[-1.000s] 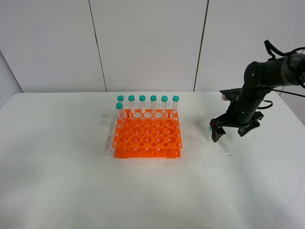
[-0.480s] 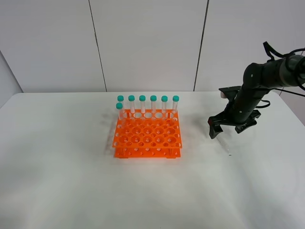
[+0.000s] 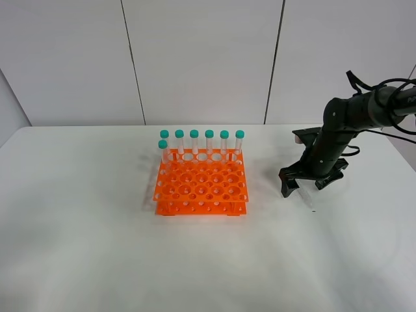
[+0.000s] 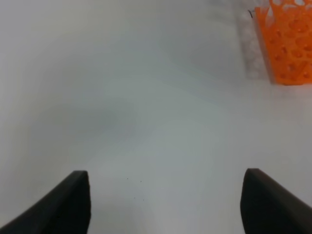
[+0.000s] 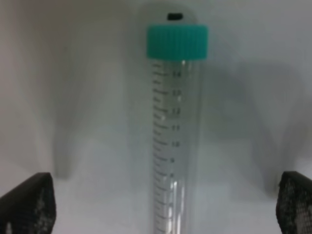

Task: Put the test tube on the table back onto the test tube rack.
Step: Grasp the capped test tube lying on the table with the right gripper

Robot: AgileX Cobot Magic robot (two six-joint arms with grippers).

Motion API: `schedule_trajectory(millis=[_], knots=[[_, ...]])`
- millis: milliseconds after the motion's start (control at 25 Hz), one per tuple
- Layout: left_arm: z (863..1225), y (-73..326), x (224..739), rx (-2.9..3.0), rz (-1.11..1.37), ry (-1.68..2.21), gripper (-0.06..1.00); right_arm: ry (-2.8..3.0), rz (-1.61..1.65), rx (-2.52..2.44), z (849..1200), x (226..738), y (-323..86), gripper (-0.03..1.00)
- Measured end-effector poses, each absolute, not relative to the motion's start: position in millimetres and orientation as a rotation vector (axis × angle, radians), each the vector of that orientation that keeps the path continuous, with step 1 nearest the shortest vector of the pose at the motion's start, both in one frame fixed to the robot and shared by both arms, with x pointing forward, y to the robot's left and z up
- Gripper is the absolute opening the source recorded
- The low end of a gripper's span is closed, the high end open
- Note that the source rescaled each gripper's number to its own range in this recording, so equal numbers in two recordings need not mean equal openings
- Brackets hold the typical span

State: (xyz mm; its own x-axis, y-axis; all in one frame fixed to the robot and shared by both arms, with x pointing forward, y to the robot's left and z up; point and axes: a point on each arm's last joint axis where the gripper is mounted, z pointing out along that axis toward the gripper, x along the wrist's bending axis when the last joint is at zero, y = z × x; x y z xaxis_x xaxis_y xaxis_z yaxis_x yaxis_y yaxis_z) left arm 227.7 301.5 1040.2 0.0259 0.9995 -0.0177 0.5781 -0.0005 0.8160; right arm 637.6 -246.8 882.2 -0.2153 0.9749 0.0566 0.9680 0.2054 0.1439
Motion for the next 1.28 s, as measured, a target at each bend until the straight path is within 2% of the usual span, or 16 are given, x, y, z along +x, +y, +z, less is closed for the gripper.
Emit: schedule_trajectory(millis=[1160, 1240, 1280], knots=[[1040.2, 301.5, 227.7, 1.653, 0.822, 1.625, 1.00, 2.394, 0.208, 1.950, 875.3, 638.2, -247.7, 1.00], [1040.2, 301.5, 227.7, 1.653, 0.822, 1.625, 1.00, 2.394, 0.208, 1.950, 875.3, 638.2, -247.7, 0.97], [1040.2, 301.5, 227.7, 1.653, 0.822, 1.625, 1.00, 2.395, 0.207, 1.951, 875.3, 638.1, -247.7, 0.92]])
